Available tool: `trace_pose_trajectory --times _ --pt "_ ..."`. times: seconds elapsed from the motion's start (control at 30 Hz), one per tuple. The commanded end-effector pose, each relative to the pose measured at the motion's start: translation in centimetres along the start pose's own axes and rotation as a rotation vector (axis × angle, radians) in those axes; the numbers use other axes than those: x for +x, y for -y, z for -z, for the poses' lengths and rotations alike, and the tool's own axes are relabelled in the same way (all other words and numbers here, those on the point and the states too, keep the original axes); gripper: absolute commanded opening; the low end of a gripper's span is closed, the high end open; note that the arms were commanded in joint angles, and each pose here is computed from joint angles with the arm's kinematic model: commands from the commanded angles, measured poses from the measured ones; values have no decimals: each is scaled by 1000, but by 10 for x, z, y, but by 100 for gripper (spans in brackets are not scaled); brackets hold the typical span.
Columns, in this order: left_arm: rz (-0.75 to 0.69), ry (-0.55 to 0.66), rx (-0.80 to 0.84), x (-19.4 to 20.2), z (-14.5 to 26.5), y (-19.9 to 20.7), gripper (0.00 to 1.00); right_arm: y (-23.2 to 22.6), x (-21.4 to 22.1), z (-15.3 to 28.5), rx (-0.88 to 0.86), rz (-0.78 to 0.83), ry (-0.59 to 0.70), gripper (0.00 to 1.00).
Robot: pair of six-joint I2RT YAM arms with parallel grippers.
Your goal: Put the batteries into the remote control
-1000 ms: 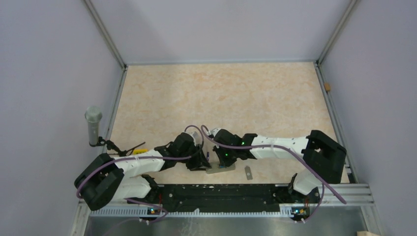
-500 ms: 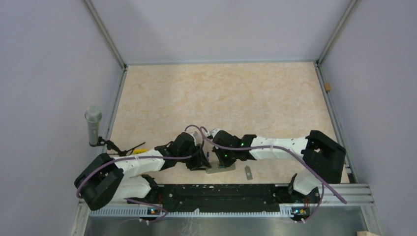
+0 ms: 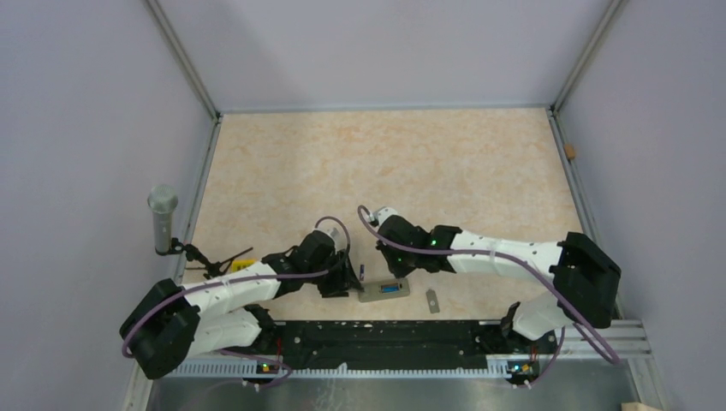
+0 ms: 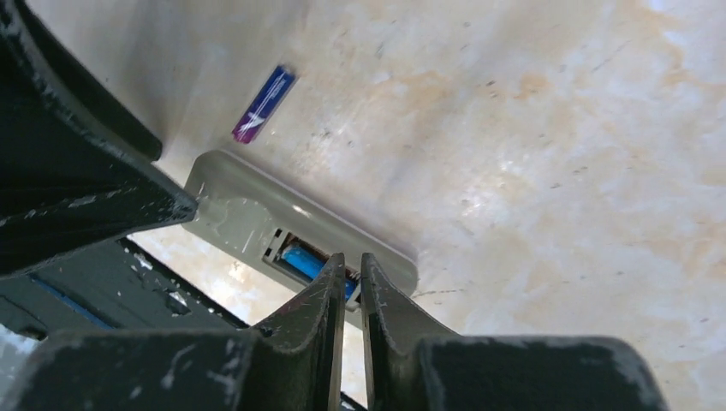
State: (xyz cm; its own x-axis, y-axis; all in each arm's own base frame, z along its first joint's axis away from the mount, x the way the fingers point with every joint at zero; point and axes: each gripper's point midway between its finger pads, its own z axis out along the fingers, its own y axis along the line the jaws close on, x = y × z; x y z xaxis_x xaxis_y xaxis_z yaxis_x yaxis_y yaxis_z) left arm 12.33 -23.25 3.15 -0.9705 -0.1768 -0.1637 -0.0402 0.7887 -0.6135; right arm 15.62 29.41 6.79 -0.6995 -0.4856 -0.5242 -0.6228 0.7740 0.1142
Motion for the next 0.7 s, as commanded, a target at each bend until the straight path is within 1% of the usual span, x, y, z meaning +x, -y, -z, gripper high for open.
trace_pose_trajectory --times 0.0,0.13,0.3,0.4,0.47,0.67 --pt "-7 -21 22 6 7 3 54 16 -31 14 31 -33 95 12" --pt "-12 -80 55 17 7 9 52 27 -31 4 53 -48 100 10" --pt "-44 -133 77 32 7 20 41 31 -27 -12 53 -57 77 0" --pt "-69 -158 64 42 5 25 34 35 -19 -22 54 -69 58 0" --pt "-79 -164 52 47 3 26 27 39 -14 -28 64 -81 42 0" --pt "-87 -139 -6 52 -8 22 17 43 4 -37 64 -85 2 0"
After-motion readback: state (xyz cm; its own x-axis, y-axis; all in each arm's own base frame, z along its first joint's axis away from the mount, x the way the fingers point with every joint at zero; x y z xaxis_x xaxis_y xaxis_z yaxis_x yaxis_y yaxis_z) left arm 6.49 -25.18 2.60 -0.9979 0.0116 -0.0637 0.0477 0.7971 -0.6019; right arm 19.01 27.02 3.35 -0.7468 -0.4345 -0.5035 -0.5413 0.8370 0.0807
